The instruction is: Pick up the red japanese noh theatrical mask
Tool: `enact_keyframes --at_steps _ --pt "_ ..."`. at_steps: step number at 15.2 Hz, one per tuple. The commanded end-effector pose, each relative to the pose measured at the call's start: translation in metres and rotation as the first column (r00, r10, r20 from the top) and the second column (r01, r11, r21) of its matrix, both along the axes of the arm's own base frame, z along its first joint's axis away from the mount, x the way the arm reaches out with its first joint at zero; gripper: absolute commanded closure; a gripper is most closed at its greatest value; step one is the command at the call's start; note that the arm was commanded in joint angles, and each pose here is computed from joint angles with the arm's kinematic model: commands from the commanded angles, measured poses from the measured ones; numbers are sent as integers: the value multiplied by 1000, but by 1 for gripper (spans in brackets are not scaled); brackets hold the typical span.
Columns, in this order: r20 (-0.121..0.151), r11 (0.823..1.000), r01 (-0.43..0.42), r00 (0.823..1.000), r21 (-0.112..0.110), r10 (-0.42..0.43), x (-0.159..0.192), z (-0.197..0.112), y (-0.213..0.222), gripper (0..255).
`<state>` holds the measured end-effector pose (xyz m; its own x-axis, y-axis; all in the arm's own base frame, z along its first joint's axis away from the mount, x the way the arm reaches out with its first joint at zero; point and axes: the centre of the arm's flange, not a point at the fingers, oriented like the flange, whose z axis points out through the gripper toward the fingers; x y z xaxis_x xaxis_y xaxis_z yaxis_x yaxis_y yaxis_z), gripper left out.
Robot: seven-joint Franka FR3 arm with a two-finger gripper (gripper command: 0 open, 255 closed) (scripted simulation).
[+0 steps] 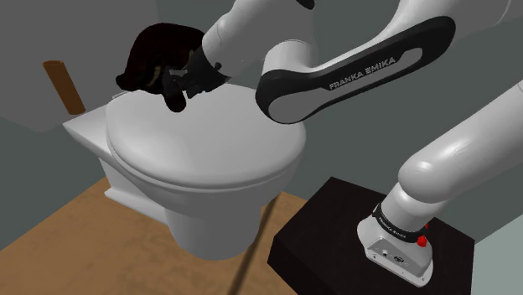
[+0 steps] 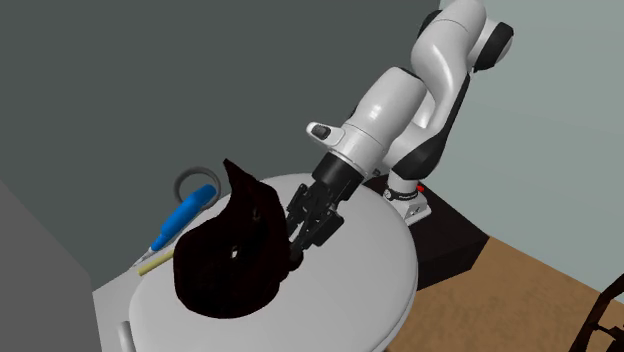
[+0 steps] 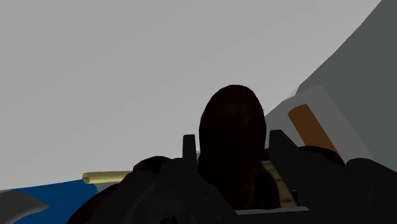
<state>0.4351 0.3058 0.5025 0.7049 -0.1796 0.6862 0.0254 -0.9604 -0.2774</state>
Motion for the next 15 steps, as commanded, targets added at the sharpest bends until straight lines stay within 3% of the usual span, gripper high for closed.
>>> enact_keyframes --at_steps 1,15 --pt "0 1000 0 1000 0 0 1 10 0 255" --pt "0 1000 0 1000 0 0 1 74 0 255"
